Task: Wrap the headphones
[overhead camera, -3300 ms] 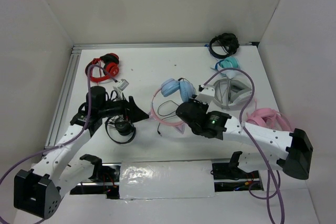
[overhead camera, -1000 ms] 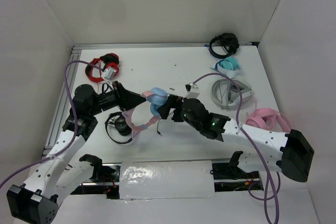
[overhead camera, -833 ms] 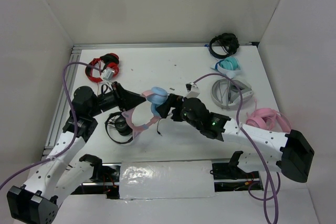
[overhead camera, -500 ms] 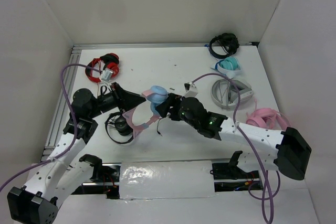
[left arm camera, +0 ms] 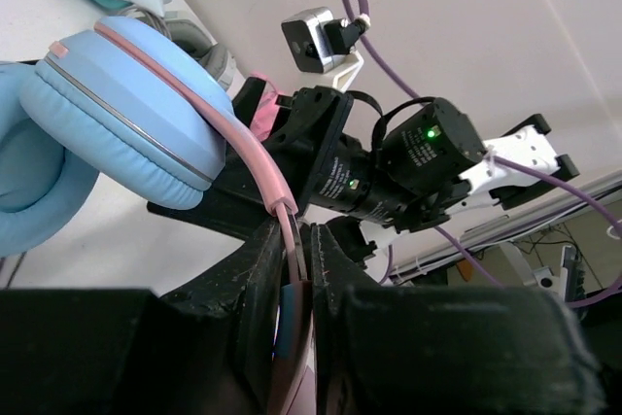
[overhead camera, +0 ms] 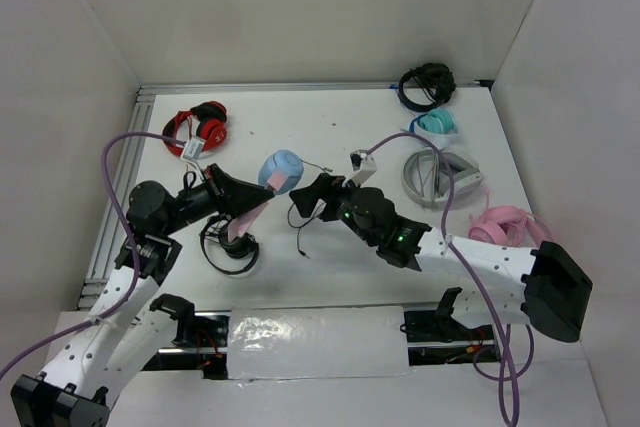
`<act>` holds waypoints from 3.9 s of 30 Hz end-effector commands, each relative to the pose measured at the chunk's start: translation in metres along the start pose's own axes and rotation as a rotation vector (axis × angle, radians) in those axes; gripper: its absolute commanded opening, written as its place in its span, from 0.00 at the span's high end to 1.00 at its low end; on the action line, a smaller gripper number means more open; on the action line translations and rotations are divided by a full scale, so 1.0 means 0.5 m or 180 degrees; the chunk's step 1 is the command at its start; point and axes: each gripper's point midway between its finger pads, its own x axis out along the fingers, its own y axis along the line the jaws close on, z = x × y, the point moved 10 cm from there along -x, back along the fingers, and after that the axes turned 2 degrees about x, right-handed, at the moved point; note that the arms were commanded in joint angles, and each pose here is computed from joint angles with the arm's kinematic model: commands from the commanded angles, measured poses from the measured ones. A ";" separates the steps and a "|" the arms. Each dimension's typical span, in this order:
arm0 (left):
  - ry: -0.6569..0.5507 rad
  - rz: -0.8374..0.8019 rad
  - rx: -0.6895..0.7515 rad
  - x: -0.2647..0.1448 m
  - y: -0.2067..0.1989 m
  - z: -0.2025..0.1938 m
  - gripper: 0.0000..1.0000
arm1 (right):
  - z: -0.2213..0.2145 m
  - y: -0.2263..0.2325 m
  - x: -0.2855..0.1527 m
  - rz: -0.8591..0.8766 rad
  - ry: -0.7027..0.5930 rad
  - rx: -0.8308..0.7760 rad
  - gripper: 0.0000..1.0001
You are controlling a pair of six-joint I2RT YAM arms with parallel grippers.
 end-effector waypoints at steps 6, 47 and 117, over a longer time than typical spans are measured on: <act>-0.0147 -0.0316 0.0212 -0.003 -0.052 0.032 1.00 | 0.001 0.031 -0.008 0.0847 -0.0178 -0.0313 0.02; -0.0037 -0.1031 0.0316 -0.032 -0.173 0.075 1.00 | 0.076 0.078 0.028 0.1932 -0.1549 -0.0526 0.00; 0.0550 0.0463 0.0839 0.080 0.037 0.101 0.01 | 0.075 -0.034 -0.030 -0.0390 -0.0068 -0.0040 1.00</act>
